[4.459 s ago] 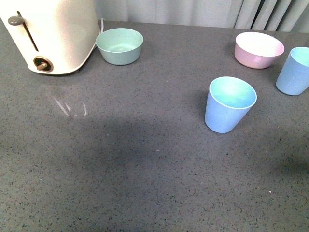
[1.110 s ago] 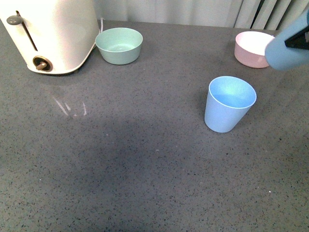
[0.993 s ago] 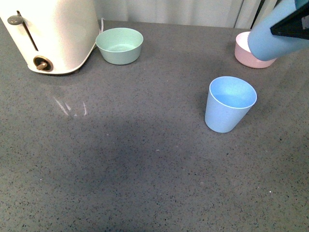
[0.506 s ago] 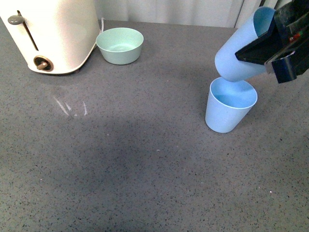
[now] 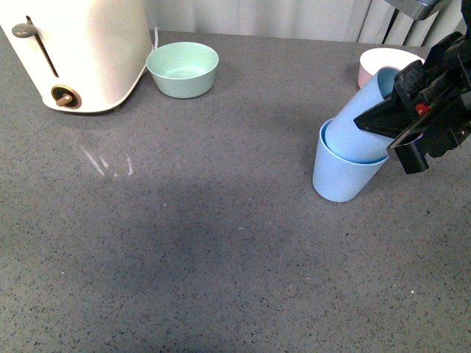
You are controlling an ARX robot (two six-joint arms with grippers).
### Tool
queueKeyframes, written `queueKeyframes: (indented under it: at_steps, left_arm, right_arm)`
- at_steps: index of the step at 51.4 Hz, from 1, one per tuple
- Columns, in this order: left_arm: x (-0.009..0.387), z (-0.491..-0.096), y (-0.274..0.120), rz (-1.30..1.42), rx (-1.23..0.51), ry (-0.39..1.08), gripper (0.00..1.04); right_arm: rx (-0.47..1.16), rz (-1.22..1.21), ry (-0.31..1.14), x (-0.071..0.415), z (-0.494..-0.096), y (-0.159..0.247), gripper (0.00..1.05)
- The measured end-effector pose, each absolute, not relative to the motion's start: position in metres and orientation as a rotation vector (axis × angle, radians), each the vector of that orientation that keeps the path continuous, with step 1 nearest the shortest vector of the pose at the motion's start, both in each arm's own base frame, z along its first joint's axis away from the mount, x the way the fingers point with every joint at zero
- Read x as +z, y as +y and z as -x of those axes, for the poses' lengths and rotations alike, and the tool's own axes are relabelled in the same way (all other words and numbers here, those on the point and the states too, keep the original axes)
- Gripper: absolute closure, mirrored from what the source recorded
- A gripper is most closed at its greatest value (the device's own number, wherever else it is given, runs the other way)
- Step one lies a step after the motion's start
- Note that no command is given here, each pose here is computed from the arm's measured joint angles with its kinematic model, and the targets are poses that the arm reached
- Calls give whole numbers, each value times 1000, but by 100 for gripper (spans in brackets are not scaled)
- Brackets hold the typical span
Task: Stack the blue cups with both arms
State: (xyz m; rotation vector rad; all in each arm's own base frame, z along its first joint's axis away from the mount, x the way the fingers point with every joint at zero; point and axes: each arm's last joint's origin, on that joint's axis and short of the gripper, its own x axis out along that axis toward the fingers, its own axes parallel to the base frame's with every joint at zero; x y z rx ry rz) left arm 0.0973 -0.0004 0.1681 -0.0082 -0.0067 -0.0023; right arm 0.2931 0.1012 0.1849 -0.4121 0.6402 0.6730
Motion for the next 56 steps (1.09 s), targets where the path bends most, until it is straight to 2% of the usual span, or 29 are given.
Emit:
queueKeyframes:
  at_steps: [8, 16, 25, 27, 31, 34, 38, 47, 56]
  left_arm:
    - [168, -97, 0, 8, -2, -7, 9]
    - [168, -97, 0, 8, -2, -7, 9]
    - [168, -97, 0, 8, -2, -7, 9]
    - [168, -97, 0, 8, -2, -7, 9]
    - [168, -97, 0, 8, -3, -7, 9]
    - [168, -97, 0, 8, -3, -7, 9]
    - [168, -97, 0, 8, -2, -7, 9]
    - [168, -97, 0, 8, -3, -7, 9]
    - [168, -97, 0, 8, -2, -7, 9]
  right_arm:
    - [662, 397, 617, 187, -294, 99, 68]
    - [606, 316, 530, 200, -294, 86, 47]
    - [387, 165, 299, 231, -264, 36, 10]
    - [355, 151, 292, 228, -255, 29, 8]
    - [304, 132, 289, 221, -251, 27, 11]
    - [114, 99, 151, 213, -245, 26, 23]
    - [20, 55, 57, 206, -233, 21, 35]
    - [3, 18, -1, 200, -206, 14, 65]
    - [4, 16, 9, 186, -181, 1, 103]
